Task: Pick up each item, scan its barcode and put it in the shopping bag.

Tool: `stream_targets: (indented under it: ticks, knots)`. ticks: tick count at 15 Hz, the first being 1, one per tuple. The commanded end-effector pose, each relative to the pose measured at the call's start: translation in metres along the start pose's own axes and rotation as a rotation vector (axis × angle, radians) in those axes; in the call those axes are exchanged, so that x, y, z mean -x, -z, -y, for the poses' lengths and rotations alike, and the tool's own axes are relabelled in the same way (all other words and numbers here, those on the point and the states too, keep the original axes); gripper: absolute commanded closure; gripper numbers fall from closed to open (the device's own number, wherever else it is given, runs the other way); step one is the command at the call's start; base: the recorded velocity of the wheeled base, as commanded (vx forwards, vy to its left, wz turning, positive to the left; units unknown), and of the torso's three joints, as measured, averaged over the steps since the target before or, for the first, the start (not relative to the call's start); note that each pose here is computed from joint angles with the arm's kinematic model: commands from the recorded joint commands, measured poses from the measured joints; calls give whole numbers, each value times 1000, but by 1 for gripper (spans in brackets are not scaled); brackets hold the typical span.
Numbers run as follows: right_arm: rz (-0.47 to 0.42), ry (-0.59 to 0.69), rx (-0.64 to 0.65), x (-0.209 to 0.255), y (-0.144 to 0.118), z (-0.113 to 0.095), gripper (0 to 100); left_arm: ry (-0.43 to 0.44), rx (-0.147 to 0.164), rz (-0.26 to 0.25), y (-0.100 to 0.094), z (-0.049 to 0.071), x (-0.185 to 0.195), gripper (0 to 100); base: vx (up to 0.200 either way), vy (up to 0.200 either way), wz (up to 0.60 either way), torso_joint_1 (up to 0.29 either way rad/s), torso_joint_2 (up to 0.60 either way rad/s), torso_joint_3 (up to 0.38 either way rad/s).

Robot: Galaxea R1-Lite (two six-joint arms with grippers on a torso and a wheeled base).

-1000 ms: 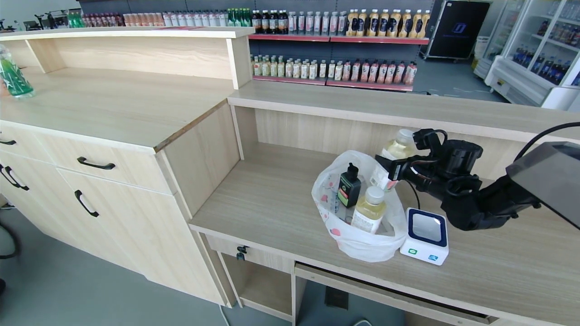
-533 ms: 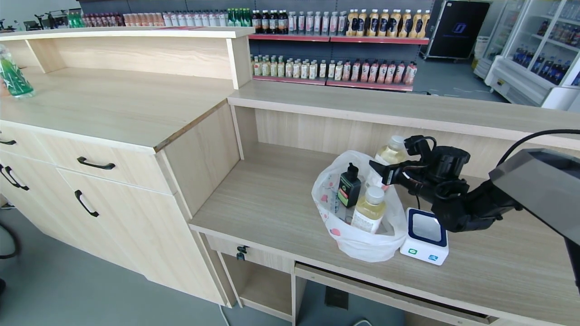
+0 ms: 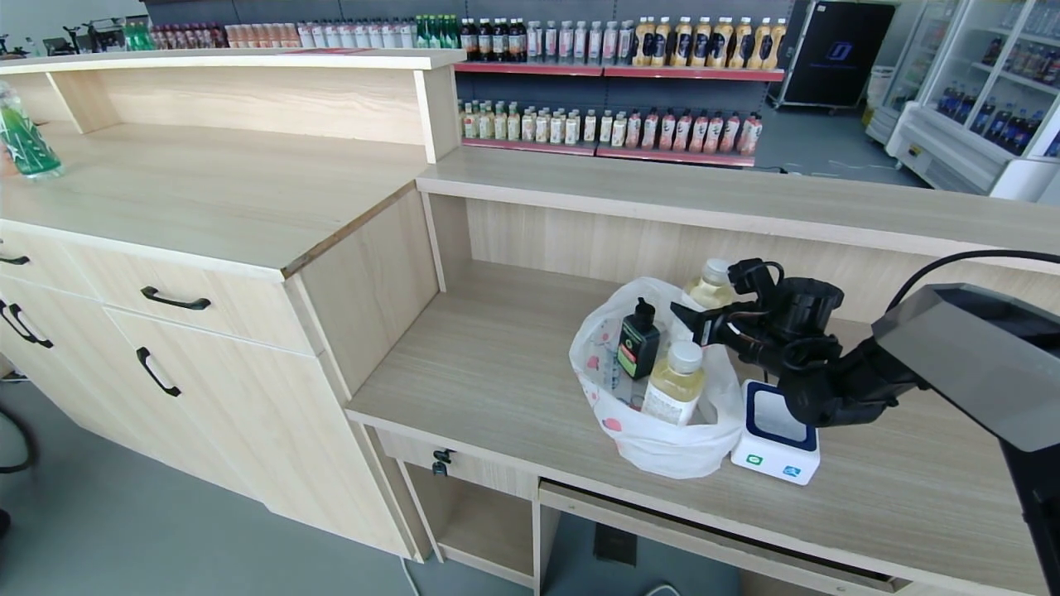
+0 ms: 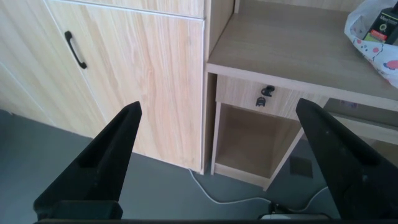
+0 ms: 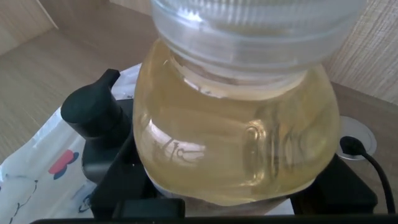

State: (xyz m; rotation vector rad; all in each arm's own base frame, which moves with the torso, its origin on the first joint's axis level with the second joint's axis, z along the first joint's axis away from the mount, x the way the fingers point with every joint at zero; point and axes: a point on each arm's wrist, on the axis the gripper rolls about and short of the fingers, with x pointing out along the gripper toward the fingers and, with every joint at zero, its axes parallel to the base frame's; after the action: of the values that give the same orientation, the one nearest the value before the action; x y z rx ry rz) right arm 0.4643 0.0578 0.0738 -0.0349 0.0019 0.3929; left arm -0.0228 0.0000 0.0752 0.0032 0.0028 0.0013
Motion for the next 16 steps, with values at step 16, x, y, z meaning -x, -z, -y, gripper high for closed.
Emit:
stream_targets:
  ticks: [16]
  knots:
    - [-11, -56, 29, -11, 22, 0, 100, 0, 0, -2, 0, 0, 0, 0, 0, 0, 0, 0, 0, 0]
